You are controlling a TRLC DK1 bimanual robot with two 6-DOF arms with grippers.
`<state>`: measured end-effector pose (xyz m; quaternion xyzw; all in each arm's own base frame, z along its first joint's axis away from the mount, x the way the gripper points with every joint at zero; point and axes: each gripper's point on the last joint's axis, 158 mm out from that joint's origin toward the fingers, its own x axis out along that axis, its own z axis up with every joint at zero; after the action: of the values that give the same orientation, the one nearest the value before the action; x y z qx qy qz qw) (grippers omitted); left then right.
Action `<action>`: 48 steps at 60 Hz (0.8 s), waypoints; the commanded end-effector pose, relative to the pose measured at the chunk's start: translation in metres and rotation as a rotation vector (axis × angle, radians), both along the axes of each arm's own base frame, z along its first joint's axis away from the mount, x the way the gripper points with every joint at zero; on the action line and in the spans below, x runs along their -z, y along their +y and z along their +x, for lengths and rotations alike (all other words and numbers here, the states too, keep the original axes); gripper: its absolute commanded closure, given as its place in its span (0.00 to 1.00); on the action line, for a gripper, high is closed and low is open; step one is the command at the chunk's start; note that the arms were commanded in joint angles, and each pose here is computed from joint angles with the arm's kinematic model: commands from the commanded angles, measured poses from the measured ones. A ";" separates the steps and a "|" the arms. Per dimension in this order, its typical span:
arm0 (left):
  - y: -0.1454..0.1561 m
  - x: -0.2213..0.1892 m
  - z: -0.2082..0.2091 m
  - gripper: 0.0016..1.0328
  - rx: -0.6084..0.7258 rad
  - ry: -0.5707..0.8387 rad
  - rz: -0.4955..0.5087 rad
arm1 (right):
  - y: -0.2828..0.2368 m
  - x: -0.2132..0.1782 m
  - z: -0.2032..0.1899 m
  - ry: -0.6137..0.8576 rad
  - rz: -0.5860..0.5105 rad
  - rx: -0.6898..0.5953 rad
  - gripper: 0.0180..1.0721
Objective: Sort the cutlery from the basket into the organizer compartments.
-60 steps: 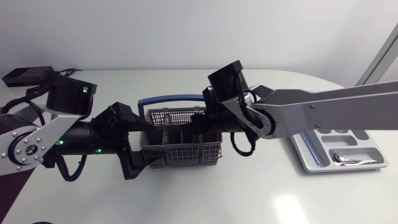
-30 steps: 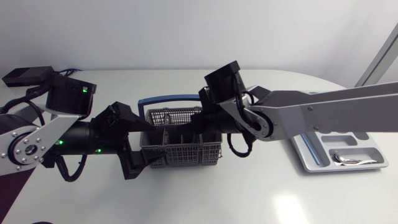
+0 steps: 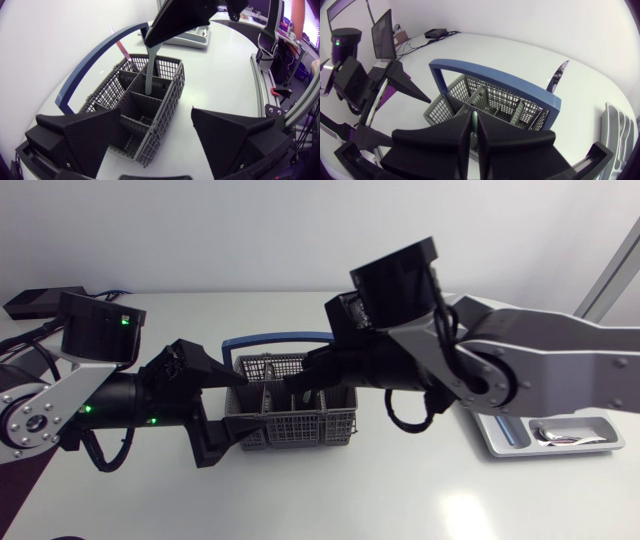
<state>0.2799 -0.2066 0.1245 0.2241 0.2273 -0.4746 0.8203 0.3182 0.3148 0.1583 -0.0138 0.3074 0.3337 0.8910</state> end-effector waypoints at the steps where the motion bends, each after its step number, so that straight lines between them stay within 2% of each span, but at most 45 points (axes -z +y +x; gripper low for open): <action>1: 0.000 0.001 -0.007 0.06 0.000 0.020 -0.012 | -0.001 -0.017 -0.011 -0.006 0.014 -0.032 0.95; 8: 0.000 -0.006 -0.007 0.05 -0.004 0.012 -0.017 | -0.007 -0.042 -0.022 0.006 0.053 -0.066 0.95; 20: 0.002 -0.011 -0.011 0.05 -0.006 0.013 -0.014 | -0.038 -0.072 -0.027 0.050 0.104 -0.050 0.95; 35: 0.003 -0.020 -0.014 0.05 -0.007 0.005 -0.016 | -0.101 -0.095 -0.030 0.029 0.137 0.071 0.95; 48: 0.002 -0.023 -0.016 0.05 -0.002 0.005 -0.014 | -0.177 -0.085 -0.025 0.049 0.114 0.229 0.95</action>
<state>0.2628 -0.2005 0.1312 0.2211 0.2405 -0.4764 0.8163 0.2940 0.1609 0.2600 0.0807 0.2910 0.2719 0.9137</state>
